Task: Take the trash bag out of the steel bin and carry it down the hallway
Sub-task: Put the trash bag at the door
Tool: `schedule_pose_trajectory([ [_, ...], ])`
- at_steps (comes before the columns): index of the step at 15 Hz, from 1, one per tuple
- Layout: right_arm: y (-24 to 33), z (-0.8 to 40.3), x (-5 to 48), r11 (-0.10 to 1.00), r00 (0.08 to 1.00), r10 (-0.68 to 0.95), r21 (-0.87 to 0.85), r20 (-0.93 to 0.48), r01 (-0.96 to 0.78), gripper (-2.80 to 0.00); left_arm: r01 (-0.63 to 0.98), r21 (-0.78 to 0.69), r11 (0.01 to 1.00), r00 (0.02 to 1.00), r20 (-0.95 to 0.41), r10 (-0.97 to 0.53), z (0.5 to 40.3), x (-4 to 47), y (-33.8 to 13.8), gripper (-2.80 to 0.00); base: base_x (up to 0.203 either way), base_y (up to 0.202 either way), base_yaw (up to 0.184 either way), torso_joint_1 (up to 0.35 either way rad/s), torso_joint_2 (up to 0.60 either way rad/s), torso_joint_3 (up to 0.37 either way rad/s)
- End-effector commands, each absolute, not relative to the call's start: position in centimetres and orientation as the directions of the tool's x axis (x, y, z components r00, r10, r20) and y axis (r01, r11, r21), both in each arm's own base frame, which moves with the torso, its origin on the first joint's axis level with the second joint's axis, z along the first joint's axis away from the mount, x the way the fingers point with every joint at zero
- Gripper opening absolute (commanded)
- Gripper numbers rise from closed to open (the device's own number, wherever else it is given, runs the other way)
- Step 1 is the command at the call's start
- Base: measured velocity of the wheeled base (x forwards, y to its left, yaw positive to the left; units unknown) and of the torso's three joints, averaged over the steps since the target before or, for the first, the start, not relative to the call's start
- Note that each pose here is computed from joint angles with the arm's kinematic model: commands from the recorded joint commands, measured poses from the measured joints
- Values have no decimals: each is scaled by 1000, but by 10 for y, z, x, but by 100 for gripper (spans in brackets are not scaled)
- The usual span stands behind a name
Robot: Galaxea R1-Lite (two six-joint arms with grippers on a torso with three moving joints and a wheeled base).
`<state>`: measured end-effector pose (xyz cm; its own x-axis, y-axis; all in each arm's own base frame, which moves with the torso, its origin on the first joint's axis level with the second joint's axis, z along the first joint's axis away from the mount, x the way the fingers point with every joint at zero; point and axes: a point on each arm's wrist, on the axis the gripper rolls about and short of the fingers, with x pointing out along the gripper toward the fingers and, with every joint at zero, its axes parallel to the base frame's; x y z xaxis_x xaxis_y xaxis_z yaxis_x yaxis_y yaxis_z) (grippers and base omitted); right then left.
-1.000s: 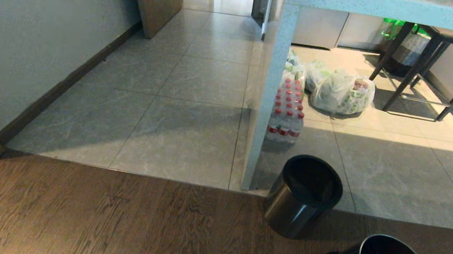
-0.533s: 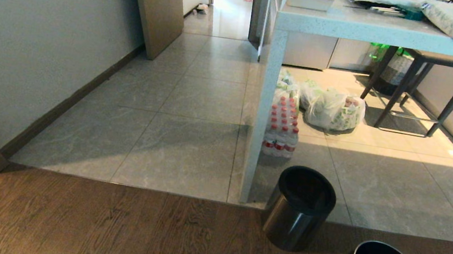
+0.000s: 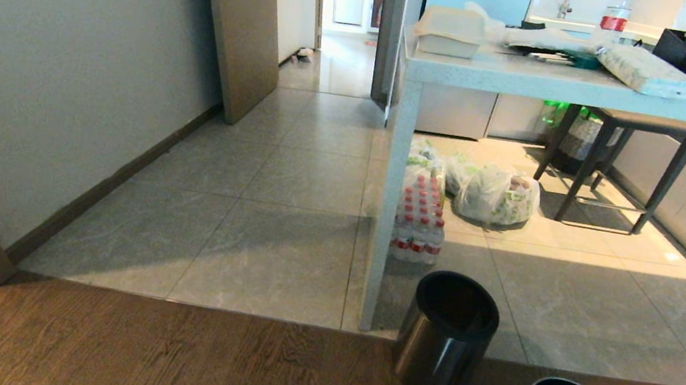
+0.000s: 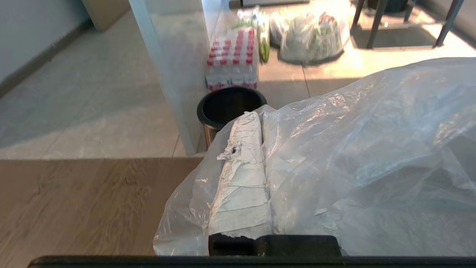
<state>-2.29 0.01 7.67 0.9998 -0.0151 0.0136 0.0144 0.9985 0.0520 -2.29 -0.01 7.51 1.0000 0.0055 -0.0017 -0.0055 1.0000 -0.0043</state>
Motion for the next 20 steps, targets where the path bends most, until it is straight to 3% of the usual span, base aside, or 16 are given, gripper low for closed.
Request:
schedule_pose_trajectory([
  [1, 0, 76, -23, 999, 1000, -15, 52, 10, 15, -280, -6, -5, 1000, 1000, -6, 6, 74, -23, 0, -280, 0, 0, 0, -1, -1, 208],
  [20, 0, 76, -23, 999, 1000, -15, 52, 11, 15, -280, -6, 2, 1000, 1000, -10, 6, 74, -23, 0, -280, 0, 10, 1, 1, 1, 23],
])
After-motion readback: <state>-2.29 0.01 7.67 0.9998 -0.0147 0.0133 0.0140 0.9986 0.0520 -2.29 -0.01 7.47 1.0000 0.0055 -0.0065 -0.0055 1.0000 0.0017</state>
